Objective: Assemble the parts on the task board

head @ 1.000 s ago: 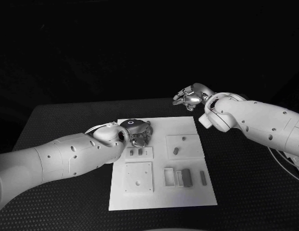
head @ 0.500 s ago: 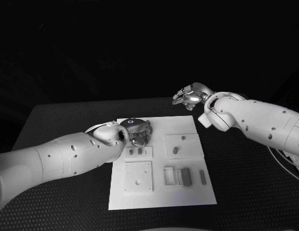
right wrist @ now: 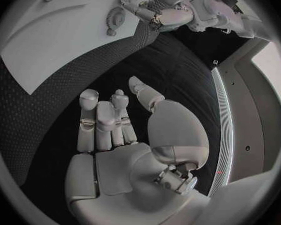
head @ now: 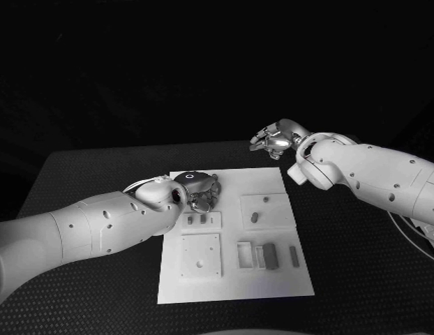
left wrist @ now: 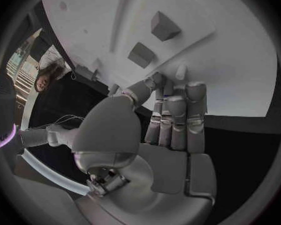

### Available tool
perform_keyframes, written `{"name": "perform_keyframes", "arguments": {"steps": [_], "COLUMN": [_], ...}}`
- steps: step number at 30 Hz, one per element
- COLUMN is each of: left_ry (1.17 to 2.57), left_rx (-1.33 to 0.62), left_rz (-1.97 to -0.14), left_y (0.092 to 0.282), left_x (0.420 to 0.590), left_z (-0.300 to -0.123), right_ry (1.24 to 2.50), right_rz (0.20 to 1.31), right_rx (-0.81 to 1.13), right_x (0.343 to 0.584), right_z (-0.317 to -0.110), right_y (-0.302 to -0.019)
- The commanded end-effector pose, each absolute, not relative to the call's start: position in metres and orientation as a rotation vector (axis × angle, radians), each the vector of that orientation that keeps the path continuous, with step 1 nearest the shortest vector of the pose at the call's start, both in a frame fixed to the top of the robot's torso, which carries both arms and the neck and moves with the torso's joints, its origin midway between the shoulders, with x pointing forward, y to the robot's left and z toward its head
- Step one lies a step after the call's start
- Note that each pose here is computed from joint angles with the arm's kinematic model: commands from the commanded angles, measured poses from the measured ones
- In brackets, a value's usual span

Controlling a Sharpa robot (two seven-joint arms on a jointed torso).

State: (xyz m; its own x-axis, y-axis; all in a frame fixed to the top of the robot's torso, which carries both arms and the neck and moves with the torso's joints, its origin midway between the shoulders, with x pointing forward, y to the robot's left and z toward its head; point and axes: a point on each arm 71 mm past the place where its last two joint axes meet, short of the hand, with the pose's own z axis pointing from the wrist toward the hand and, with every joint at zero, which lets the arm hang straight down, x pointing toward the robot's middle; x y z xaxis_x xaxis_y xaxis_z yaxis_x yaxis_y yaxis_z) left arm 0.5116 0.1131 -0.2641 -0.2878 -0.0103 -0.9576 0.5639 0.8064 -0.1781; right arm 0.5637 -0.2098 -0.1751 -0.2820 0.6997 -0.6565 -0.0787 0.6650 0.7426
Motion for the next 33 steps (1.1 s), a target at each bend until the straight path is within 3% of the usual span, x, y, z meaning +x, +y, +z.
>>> {"name": "perform_keyframes", "arguments": {"steps": [1, 17, 23, 33], "left_ry": [1.796, 1.713, 1.714, 1.771], "left_rx": [0.437, 0.32, 0.251, 0.217], "left_rz": [-0.589, -0.667, -0.704, -0.716], "left_y": [0.114, 0.123, 0.126, 0.146], "left_x": [0.51, 0.51, 0.514, 0.513], "left_z": [-0.267, -0.256, -0.241, -0.226], "right_ry": [1.705, 1.704, 1.704, 1.704], "right_rz": [0.836, 0.836, 0.833, 0.828], "right_rx": [0.494, 0.495, 0.497, 0.5], "right_x": [0.563, 0.563, 0.563, 0.563], "right_z": [-0.175, -0.175, -0.175, -0.175], "right_y": [-0.208, -0.208, -0.21, -0.213]}}
